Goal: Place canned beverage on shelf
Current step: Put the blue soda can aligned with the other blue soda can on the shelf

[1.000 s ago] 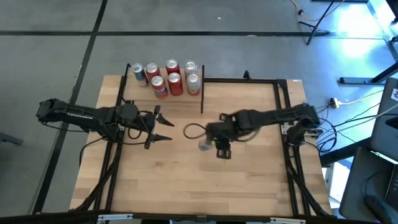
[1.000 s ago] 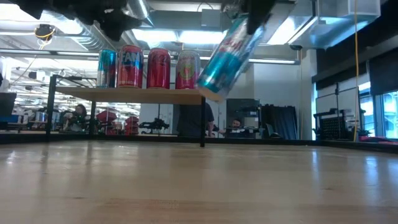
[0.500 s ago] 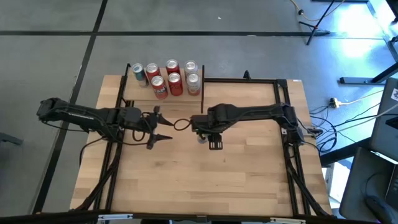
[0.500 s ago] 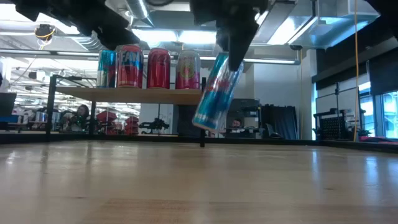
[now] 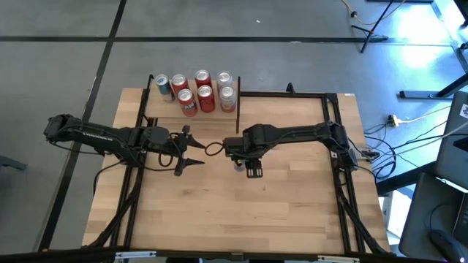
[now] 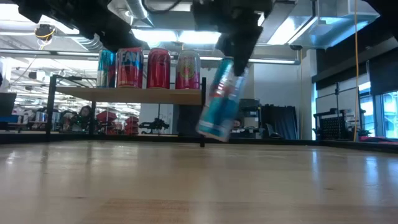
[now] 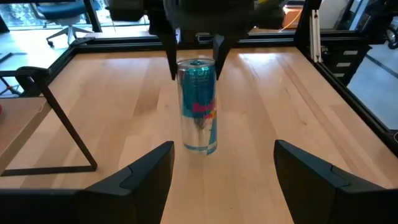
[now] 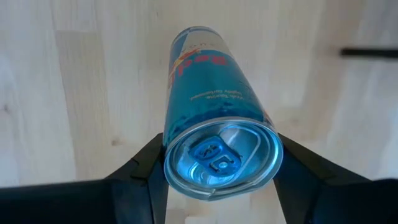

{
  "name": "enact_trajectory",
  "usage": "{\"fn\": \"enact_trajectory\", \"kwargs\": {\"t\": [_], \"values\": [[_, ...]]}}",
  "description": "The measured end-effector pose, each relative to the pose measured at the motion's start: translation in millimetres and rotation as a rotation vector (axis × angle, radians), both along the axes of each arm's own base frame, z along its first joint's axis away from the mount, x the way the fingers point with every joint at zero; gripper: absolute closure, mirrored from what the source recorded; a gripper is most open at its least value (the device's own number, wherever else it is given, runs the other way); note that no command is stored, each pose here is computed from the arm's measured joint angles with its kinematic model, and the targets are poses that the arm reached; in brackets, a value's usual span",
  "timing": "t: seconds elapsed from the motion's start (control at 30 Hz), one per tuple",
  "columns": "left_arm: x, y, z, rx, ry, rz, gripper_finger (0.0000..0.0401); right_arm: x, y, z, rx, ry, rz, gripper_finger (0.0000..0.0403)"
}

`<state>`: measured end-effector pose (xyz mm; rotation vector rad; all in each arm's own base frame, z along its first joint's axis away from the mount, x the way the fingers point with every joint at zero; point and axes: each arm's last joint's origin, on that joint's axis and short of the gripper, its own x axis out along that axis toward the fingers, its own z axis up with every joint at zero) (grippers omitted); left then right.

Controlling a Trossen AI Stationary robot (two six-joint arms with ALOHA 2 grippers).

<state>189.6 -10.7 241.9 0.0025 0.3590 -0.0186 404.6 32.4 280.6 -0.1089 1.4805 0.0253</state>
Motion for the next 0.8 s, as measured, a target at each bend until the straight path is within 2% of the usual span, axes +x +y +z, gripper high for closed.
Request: {"fn": "enact_trajectory", "kwargs": {"t": [0.17, 0.37, 0.57, 0.8], "values": [[0, 0, 0, 0.0, 0.0, 0.0, 0.0154, -11, 0, -3, 0.015, 0.114, -0.056, 0.0207], [0, 0, 0, 0.0, 0.001, 0.0, 0.0154, -8, 1, -6, 0.019, 0.103, -0.069, 0.0207], [0, 0, 0, 0.001, 0.002, -0.001, 0.0154, 5, 2, -23, 0.037, 0.087, -0.062, 0.0207], [0, 0, -1, 0.001, 0.002, -0.001, 0.0154, 10, 3, -23, 0.069, 0.044, -0.046, 0.0201]]}}
